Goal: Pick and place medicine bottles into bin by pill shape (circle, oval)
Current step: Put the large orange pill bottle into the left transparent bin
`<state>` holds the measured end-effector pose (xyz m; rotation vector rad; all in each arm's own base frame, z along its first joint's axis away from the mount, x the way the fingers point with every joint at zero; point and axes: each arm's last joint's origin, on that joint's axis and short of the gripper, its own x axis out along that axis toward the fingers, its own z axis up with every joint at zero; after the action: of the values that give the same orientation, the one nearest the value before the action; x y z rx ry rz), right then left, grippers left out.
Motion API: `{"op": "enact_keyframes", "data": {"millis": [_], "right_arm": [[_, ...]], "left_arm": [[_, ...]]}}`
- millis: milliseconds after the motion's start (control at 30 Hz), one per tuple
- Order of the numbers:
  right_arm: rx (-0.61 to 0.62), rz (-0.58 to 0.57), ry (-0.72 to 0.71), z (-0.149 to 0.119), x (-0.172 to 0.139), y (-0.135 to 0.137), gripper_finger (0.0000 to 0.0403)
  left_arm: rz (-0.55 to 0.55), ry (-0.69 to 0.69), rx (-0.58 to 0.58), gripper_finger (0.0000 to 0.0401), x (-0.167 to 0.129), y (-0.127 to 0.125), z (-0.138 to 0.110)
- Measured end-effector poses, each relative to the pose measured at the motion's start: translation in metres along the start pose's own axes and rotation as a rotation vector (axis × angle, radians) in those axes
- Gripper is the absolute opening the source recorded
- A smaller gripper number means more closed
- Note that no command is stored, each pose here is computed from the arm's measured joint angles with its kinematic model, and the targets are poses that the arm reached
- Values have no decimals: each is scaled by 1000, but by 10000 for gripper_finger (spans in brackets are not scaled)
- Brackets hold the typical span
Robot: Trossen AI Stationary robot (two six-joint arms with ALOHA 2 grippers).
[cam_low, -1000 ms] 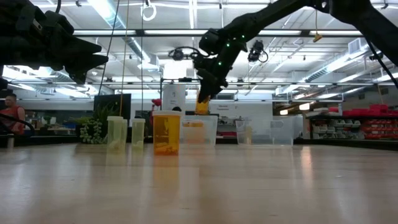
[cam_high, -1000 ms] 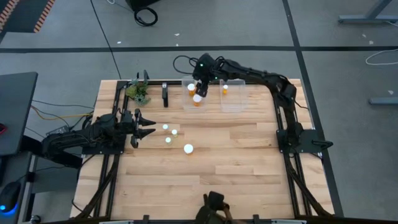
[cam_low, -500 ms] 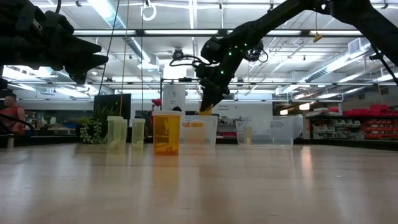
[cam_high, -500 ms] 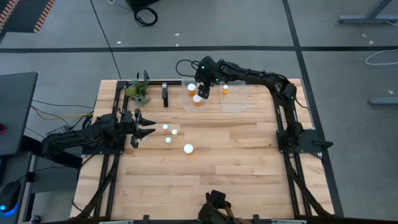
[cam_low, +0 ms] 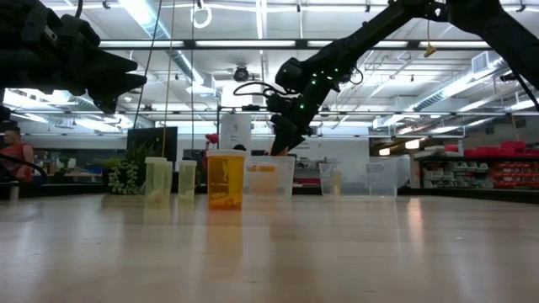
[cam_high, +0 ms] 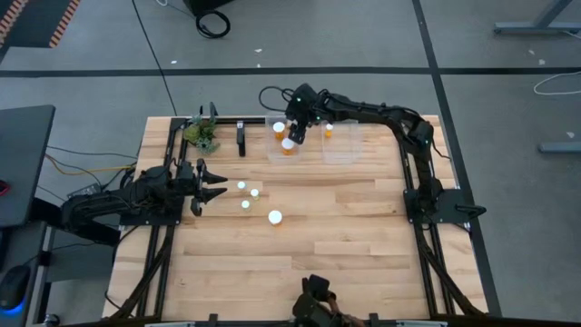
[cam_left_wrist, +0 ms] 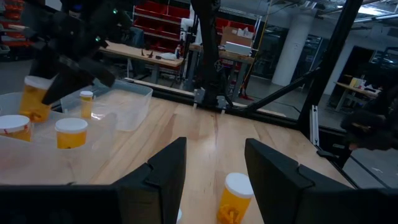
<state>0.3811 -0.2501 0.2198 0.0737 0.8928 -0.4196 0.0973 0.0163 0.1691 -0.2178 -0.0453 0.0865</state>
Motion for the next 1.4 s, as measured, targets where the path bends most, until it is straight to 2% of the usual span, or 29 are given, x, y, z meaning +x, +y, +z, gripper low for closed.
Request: {"op": "enact_keyframes", "data": {"millis": [267,567,700,933,1233,1400], "right_arm": [[70,20,0,-2,0,-9,225],[147,18,51,-3,0,13,225],[138,5,71,-3,0,20,225],[142,33,69,-5,1,16,225],[167,124,101,-14,6,26,225],[135,88,97,-14,6,24,225]], "left_arm": [[0,0,0,172,0,0,0],[0,0,0,172,0,0,0],[0,0,0,172,0,0,0],[0,0,0,172,0,0,0],[0,0,0,172,0,0,0],[0,0,0,172,0,0,0]]}}
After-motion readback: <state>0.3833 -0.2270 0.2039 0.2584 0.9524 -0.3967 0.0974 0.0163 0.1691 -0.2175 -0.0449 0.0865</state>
